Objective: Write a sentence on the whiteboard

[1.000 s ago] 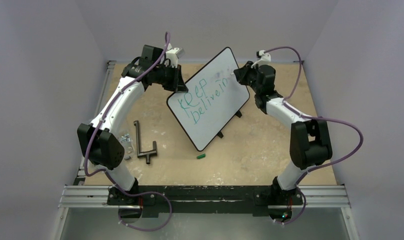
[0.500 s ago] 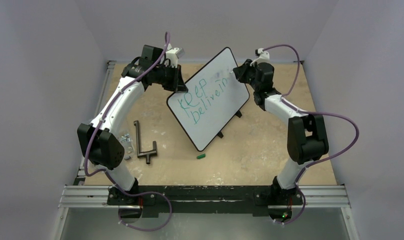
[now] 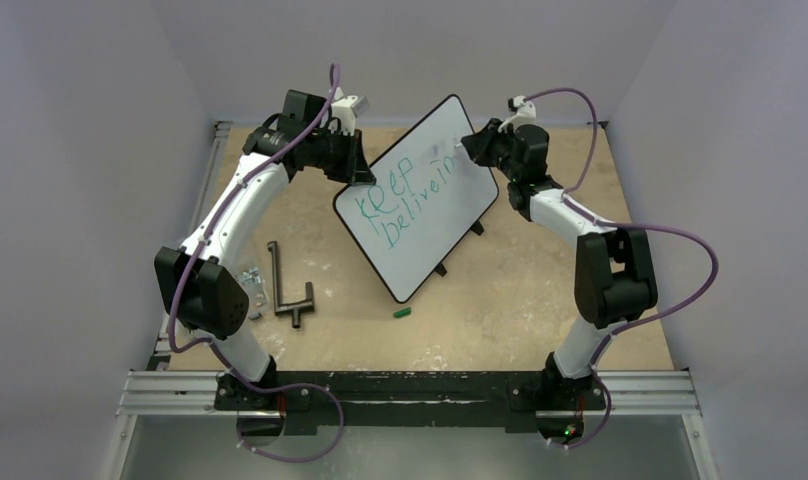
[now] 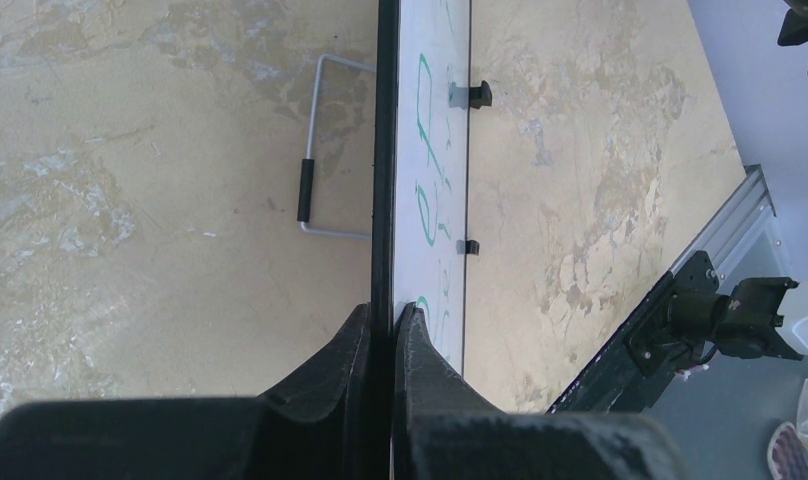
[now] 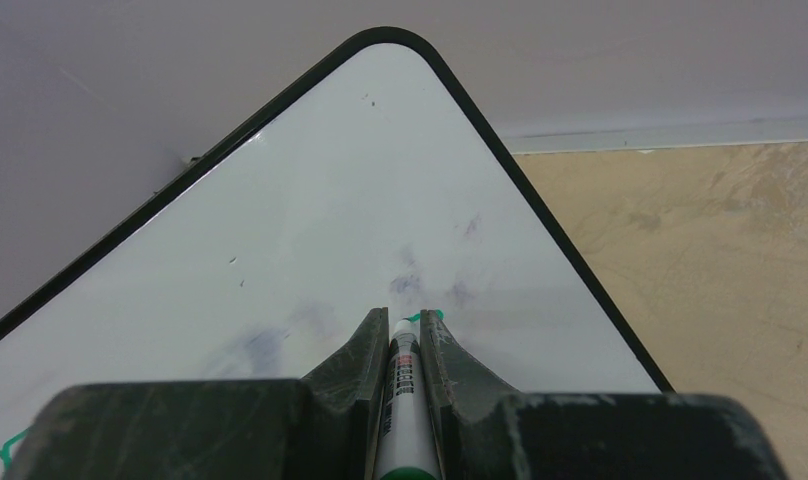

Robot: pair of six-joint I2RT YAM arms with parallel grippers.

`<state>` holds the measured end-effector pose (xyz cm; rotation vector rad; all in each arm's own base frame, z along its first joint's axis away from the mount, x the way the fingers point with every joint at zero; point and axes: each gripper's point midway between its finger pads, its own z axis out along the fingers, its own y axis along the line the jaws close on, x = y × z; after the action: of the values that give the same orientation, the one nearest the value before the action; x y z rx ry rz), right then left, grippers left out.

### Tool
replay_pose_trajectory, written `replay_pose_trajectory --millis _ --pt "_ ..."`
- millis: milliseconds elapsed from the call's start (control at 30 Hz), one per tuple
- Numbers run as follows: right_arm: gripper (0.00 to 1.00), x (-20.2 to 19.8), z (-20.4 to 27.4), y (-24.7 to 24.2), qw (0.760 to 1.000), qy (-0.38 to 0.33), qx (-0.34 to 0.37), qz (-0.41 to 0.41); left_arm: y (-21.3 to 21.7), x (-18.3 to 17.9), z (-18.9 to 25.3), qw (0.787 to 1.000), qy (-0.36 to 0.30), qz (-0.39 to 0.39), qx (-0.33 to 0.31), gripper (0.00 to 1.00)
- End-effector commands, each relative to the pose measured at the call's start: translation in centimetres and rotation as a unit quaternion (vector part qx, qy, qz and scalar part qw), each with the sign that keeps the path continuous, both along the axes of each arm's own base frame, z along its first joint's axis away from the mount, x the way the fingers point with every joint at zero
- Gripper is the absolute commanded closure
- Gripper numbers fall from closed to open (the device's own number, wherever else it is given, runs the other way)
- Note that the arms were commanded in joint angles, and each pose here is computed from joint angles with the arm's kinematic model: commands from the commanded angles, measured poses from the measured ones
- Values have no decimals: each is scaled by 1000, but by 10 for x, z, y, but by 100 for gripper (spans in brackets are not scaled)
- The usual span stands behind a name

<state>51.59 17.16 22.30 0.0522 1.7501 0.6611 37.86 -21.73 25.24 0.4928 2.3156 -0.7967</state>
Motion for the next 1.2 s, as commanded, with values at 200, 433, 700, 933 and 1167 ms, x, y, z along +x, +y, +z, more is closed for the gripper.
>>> replay_pose_trajectory --millis 200,433,700,933,1167 --pt "100 -14 -12 11 999 8 10 37 43 17 -5 993 -51 53 97 100" --pt "100 -21 -20 10 999 18 7 35 43 16 -5 993 -52 53 97 100" --pt "100 -11 -17 0 1000 19 -2 2 43 16 -3 993 -54 53 96 100" --pt "100 1 -2 -2 1000 4 -1 -9 43 16 -4 993 -53 52 96 100" --pt "100 10 10 -1 1000 -7 1 -11 43 16 -3 993 -53 53 96 100"
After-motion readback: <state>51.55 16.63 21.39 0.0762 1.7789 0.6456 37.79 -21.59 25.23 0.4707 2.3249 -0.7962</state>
